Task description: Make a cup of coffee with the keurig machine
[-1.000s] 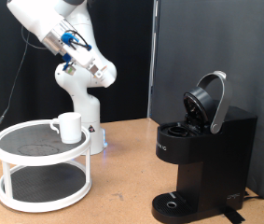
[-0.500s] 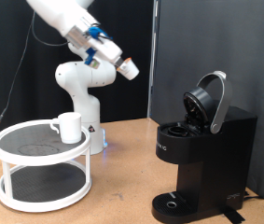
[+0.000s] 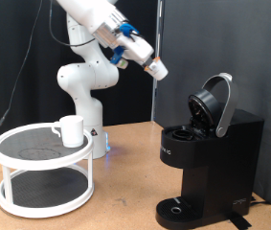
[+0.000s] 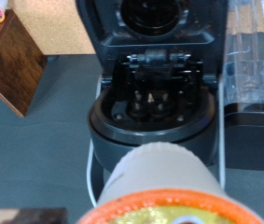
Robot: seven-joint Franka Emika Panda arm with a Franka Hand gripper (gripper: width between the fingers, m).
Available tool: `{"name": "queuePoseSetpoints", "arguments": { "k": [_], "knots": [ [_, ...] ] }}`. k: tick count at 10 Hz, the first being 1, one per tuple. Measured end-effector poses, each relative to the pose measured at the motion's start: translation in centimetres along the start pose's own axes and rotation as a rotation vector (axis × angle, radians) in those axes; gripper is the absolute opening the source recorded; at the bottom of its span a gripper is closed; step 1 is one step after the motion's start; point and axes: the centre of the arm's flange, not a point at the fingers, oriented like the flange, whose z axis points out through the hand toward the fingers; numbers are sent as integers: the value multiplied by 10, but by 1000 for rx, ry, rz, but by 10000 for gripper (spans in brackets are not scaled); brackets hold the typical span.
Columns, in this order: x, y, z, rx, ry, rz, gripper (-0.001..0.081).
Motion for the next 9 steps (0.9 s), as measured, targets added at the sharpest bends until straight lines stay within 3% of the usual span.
{"name": "queuePoseSetpoints", "arguments": {
  "k": [5, 9],
  "knots": [
    [-8, -3, 10, 2, 18, -3, 371],
    [-12, 1, 54, 73, 97, -29, 371]
  ]
}}
